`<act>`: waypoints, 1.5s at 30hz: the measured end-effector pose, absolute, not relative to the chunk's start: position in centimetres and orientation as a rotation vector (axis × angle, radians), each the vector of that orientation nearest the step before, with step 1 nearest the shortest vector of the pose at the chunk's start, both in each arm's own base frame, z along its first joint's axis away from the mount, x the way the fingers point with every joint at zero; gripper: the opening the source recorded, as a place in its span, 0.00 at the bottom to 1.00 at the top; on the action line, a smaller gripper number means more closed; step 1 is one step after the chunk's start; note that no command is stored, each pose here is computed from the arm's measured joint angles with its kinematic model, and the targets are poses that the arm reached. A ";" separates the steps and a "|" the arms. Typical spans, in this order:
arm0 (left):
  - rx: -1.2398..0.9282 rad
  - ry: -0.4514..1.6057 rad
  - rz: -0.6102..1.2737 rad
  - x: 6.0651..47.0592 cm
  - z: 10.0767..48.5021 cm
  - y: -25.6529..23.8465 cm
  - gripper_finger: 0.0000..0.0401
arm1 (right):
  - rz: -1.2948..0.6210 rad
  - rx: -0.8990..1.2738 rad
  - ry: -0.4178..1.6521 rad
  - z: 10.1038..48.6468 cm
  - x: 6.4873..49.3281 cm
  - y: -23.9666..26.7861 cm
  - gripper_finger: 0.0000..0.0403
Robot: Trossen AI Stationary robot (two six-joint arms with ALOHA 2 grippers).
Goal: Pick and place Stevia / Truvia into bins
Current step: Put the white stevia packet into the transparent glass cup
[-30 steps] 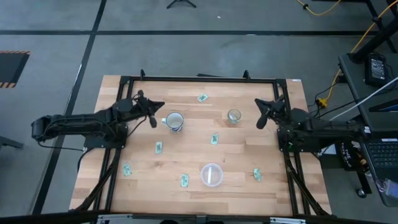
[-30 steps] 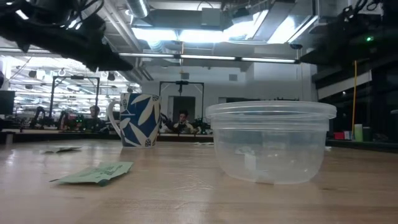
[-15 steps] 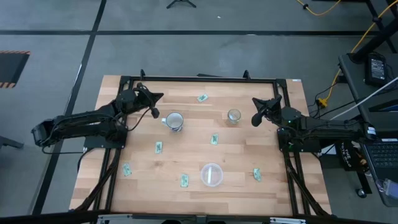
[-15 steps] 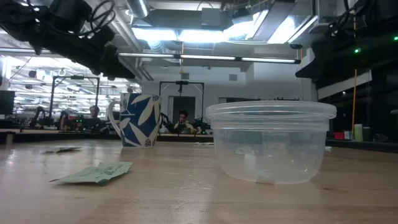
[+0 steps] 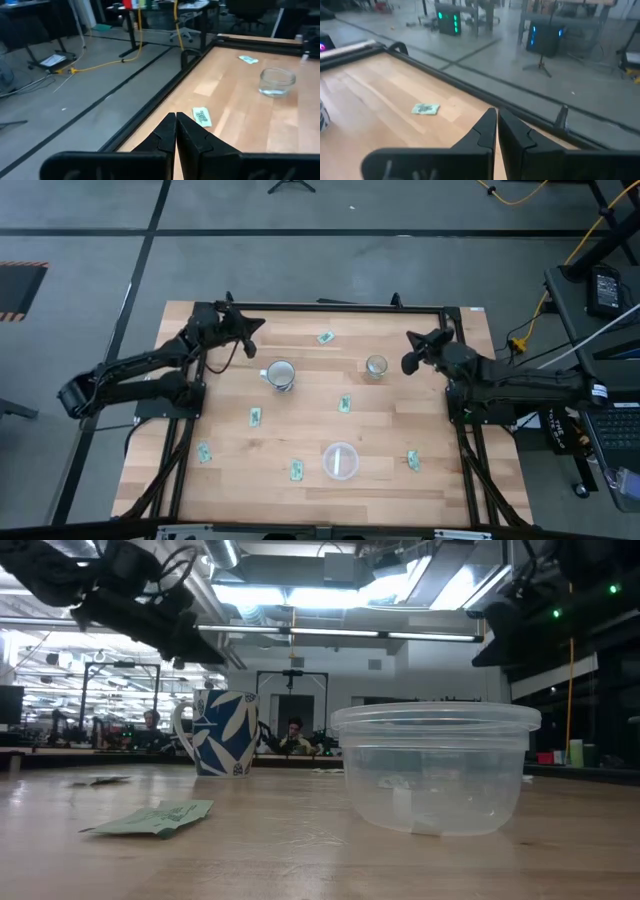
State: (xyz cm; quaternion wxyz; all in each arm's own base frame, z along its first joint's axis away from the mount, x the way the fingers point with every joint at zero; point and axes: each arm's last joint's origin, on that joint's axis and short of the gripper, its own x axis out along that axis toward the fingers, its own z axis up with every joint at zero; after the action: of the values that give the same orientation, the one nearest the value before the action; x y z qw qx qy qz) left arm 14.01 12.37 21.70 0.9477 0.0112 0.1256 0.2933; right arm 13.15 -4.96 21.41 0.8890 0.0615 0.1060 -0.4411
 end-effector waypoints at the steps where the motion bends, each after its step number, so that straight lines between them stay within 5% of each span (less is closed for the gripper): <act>1: 0.026 0.261 0.581 14.2 21.8 12.5 0.02 | -0.921 0.143 0.238 22.0 13.3 -5.0 0.05; 15: 0.089 0.381 0.552 15.3 20.0 13.7 0.02 | -1.049 0.501 0.627 27.1 15.2 -5.2 0.05; 29: 0.085 0.350 0.558 15.4 20.3 13.7 0.02 | -1.369 0.644 0.849 23.7 17.6 -6.2 0.05; 39: 0.084 0.346 0.559 15.4 20.3 13.7 0.02 | -1.419 0.637 0.895 22.7 18.0 -7.5 0.06; 45: 0.083 0.347 0.559 15.4 20.3 13.7 0.02 | -1.391 0.633 0.944 22.7 17.8 -8.2 0.16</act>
State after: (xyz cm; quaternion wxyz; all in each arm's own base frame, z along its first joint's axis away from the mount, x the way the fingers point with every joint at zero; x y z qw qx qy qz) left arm 15.43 13.73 20.29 0.9455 0.0409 0.1702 0.2744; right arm 17.77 -8.22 22.68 0.6232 0.2755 0.4111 -0.6056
